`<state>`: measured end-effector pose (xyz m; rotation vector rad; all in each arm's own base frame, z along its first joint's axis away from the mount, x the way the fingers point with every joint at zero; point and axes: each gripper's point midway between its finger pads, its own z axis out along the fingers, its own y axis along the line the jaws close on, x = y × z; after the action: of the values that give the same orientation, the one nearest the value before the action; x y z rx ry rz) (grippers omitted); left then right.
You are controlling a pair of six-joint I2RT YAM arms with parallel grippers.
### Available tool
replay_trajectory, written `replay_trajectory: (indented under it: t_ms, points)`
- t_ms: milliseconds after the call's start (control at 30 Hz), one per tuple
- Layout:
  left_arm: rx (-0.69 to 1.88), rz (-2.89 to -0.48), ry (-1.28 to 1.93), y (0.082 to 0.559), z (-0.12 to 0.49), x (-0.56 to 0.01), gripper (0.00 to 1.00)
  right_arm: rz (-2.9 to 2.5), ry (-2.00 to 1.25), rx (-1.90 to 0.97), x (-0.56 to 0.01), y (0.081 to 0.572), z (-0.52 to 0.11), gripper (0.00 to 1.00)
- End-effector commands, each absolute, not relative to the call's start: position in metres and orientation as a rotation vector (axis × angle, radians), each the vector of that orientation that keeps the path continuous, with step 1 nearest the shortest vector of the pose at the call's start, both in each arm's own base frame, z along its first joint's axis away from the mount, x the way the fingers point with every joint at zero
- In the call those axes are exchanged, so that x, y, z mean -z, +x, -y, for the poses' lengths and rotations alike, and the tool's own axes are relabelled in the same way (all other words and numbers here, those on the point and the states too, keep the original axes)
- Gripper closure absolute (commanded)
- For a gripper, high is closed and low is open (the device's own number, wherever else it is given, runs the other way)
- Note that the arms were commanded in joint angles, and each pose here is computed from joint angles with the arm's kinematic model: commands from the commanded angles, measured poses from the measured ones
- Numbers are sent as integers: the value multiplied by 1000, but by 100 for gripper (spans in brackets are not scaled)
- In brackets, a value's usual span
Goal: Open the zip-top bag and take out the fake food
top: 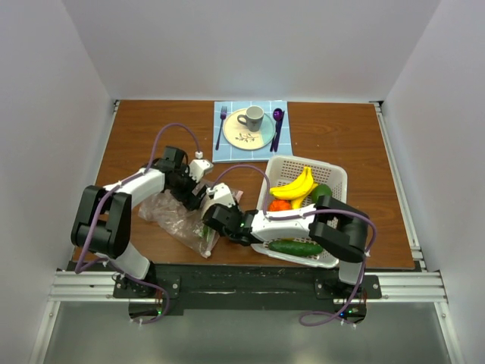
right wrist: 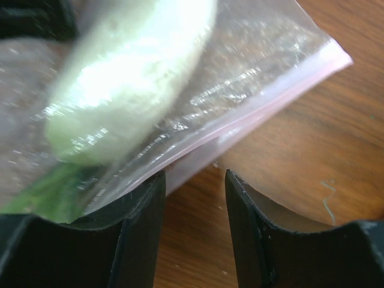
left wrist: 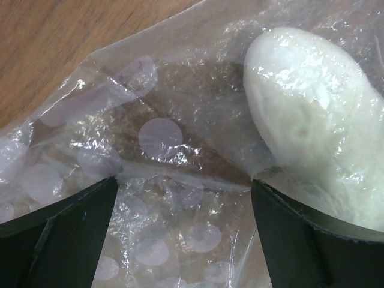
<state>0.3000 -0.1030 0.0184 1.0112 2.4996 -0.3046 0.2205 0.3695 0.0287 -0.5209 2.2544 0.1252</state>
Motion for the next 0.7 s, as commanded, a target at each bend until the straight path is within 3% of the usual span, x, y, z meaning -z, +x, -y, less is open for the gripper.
replay_trajectory:
  t_ms: [0,400,667]
  points:
    - [262,-2546,1026,284,93,-9,0,-2166,-452,-358,-68,229,-410,51]
    - [276,-2577,1033,273,92,-1,0,-2102,-397,-704,-105,228,-445,43]
    - [326,-2569,1057,268,99,-11,0,-2129,-358,-529,-89,252,-435,38]
